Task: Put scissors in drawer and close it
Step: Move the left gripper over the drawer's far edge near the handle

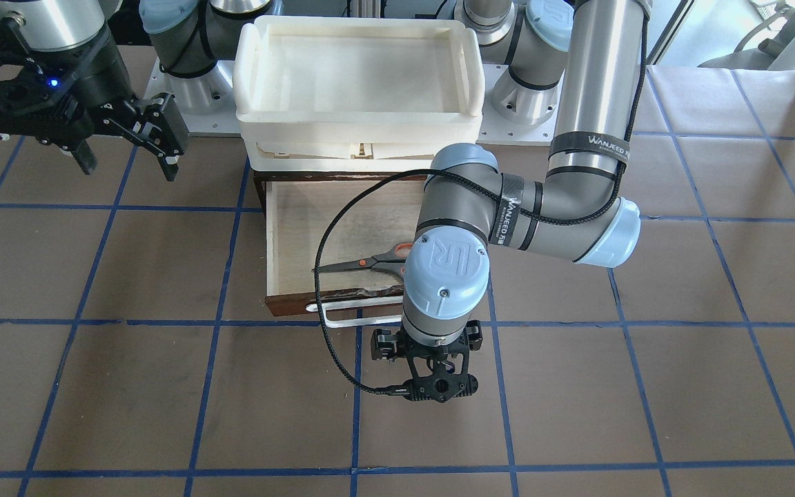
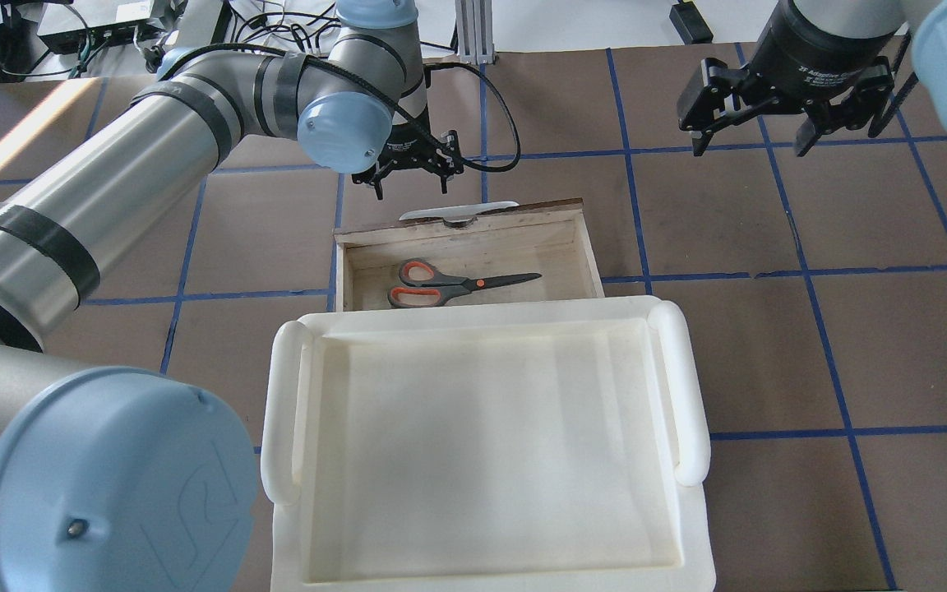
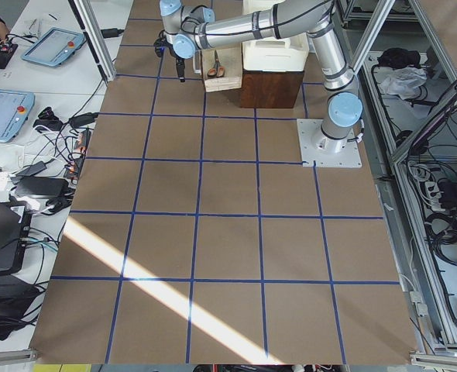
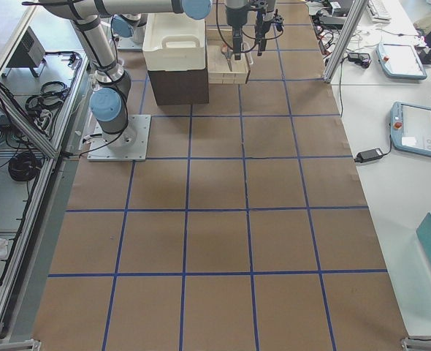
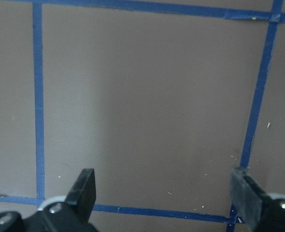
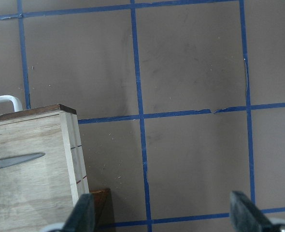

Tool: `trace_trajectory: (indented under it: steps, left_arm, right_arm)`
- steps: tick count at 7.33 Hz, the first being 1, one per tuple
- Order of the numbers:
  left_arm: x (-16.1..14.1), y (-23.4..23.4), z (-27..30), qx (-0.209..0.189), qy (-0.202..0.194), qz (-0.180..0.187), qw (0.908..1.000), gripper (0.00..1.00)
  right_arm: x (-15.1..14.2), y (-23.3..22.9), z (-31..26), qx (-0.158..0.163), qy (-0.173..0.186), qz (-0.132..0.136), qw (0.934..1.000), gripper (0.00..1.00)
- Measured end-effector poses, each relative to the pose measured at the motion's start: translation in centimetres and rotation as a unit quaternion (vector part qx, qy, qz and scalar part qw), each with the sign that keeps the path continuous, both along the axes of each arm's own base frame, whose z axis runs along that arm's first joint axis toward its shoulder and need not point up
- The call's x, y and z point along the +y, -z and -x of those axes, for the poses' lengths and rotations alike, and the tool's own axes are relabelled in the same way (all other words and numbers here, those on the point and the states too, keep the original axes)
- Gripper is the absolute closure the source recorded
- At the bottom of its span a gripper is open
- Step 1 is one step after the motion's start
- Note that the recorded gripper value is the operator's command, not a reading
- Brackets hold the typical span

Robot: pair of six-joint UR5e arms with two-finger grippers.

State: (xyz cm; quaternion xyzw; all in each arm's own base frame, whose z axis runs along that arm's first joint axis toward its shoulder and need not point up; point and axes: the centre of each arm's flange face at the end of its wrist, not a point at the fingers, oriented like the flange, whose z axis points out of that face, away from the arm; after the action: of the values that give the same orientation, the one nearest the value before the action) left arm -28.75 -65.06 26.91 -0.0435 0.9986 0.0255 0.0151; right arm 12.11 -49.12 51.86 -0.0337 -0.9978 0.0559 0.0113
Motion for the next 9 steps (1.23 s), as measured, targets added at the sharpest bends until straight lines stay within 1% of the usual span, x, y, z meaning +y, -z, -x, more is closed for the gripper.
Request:
trace_trajectory:
  steps: [4,7,9]
  left_arm:
    - [1.2,0.2,0.1,-0.004,-0.011,-0.043,0.9990,0.00]
    - [2.0,-0.1,0.2,-0.007,-0.016,-0.064,0.9978,0.00]
    - [2.5,-0.6,0.4,-0.001,-0.025,-0.072,0.9971,0.00]
  right_arm:
    - [0.2,0.2,0.0,0.000,0.001,-0.002,1.0000,0.00]
    - [0.4,0.1,-0.1,-0.004,0.001,-0.004,1.0000,0.00]
    - [0.7,0.0,-0.1,-0.003,0.001,-0.004,1.0000,0.00]
